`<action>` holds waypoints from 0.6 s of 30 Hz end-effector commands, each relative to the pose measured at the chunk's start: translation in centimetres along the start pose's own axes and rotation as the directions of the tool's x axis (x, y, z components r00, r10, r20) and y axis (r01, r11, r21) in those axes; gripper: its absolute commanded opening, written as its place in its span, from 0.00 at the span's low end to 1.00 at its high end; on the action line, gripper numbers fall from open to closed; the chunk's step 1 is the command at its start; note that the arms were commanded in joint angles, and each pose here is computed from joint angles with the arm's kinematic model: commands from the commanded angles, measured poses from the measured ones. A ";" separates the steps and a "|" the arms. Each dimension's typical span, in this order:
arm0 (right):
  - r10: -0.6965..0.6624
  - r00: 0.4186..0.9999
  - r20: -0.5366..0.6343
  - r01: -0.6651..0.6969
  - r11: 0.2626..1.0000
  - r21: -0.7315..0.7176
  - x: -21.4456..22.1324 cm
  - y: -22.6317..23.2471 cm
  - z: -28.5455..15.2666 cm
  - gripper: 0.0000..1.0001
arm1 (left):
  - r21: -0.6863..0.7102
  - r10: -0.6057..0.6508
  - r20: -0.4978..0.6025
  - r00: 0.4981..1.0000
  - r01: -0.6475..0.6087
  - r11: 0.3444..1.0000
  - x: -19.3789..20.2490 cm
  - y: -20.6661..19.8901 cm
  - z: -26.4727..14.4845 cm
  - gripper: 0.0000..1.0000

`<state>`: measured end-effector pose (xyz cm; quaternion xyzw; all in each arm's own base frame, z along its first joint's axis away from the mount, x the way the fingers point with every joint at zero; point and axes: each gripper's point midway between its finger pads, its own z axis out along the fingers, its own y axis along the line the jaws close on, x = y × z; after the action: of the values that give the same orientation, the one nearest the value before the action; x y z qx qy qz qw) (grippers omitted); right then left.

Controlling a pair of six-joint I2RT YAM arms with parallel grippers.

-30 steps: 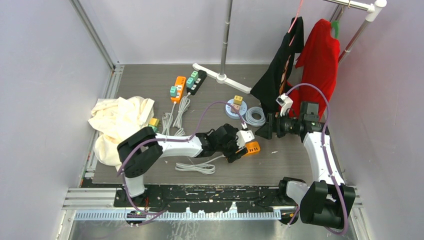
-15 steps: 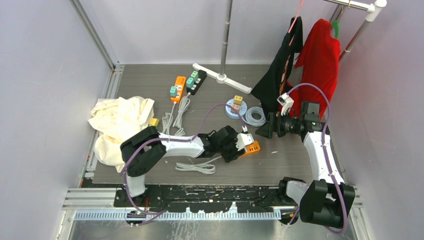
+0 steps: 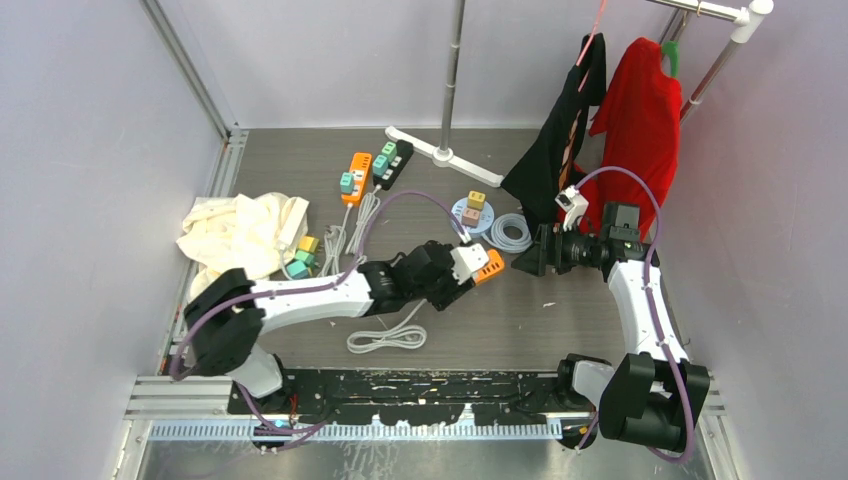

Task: Pull the plug off the socket
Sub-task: Pick up the socket from the center of the board, then place the socket at the center of the board.

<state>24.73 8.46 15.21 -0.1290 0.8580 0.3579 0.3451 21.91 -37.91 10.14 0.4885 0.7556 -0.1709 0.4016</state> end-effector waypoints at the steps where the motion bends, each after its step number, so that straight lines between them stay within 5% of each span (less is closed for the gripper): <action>1: -0.016 0.999 0.027 0.017 1.000 -0.021 -0.9 0.2 0.0 0.84 | -0.159 -0.095 0.061 0.994 0.104 0.982 -2.0 3.8 -4.5 0.00; 11: -0.007 1.000 0.022 0.008 1.000 -0.026 -0.8 0.0 0.1 0.84 | -0.459 -0.378 0.104 0.920 0.382 0.802 0.6 14.1 -13.8 0.00; 18: -0.005 1.000 0.023 0.006 1.000 -0.022 -0.7 -0.1 0.1 0.84 | -0.593 -0.474 0.116 0.873 0.444 0.672 4.1 19.2 -19.1 0.00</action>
<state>24.81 8.42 14.84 -0.1233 0.8596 0.3636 0.3373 28.97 -17.25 18.36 0.1824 0.8785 -0.0227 0.4410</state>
